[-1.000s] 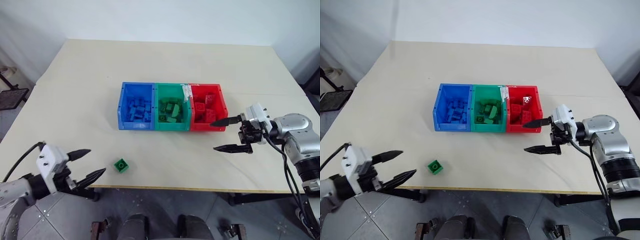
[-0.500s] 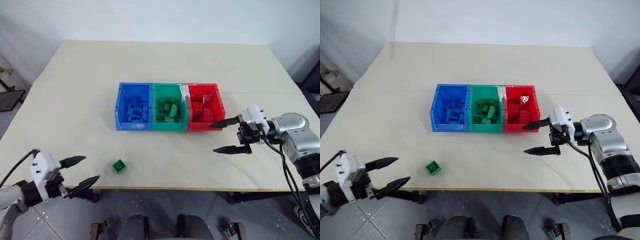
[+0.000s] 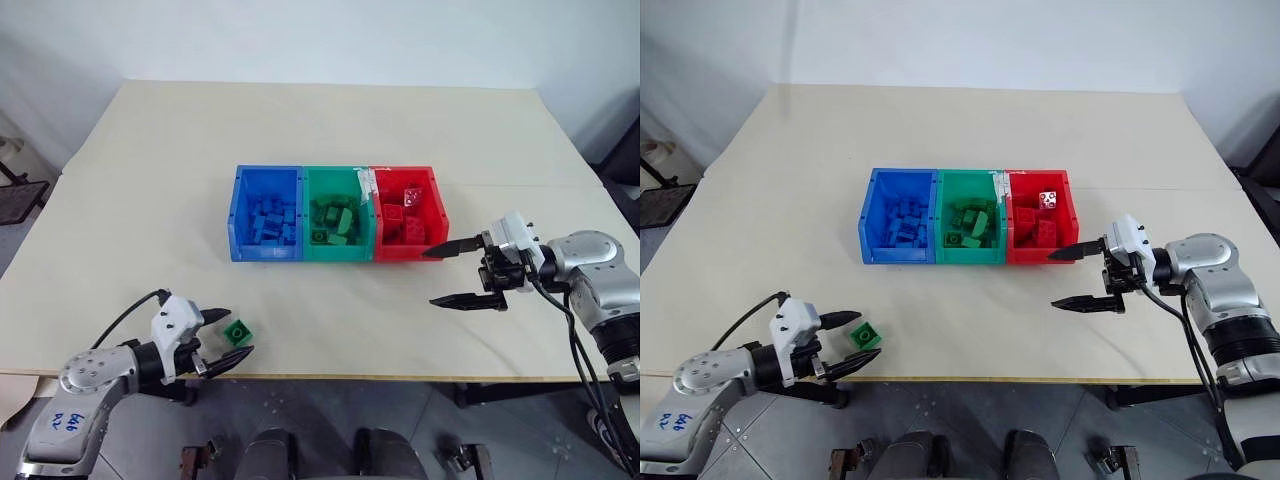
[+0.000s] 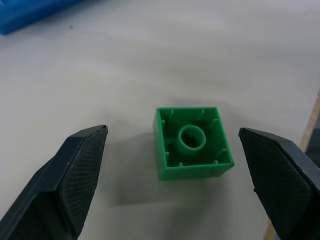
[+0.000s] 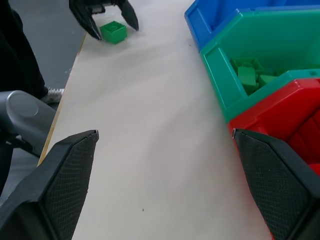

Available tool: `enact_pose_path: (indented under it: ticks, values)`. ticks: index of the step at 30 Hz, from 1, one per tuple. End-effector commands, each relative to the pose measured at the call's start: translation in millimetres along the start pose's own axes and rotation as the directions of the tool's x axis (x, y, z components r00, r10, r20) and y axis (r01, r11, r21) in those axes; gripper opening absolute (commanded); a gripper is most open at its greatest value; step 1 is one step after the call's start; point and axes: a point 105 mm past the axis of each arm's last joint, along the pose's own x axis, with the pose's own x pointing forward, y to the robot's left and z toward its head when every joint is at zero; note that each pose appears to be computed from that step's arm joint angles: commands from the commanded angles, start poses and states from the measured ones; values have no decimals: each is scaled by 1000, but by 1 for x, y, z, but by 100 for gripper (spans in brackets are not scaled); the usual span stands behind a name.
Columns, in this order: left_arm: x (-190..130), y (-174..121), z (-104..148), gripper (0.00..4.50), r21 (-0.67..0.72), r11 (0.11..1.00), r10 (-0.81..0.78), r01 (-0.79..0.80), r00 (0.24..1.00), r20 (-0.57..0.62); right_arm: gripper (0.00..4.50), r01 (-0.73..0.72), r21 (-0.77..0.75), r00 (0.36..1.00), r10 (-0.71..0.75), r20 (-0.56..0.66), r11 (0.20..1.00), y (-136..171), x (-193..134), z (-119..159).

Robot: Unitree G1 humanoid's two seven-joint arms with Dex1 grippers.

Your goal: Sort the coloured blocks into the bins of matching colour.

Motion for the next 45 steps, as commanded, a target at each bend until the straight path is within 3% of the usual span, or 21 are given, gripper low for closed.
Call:
enact_pose_path:
  ticks: [1, 3, 11, 22, 27, 38, 45]
  values:
    - [5, -3, -7, 429, 13, 1000, -9, 9, 999, -33, 450, -39, -46, 999, 40, 14, 998, 5, -6, 12]
    - [5, -2, -9, 393, 12, 1000, -4, 4, 999, -49, 450, -36, -45, 999, 37, 14, 998, 5, -7, 12]
    - [4, 2, 1, 149, 18, 1000, -2, 2, 1000, 5, 450, -24, -42, 1000, 25, 18, 999, 6, -9, 12]
    - [59, -24, 102, 149, 111, 992, -95, 57, 922, 375, 450, 144, 11, 983, -145, 114, 989, 6, -25, 16]
    - [97, -10, 147, 149, 95, 995, -21, -31, 866, 500, 450, 222, 27, 965, -223, 140, 975, 15, -28, 16]
    - [180, 16, 196, 149, 141, 989, -49, -35, 835, 548, 450, 318, 54, 936, -323, 140, 946, 35, -29, 9]
    - [186, 30, 204, 373, 162, 986, -69, -25, 832, 551, 450, 345, 58, 928, -349, 133, 937, 41, -31, 9]
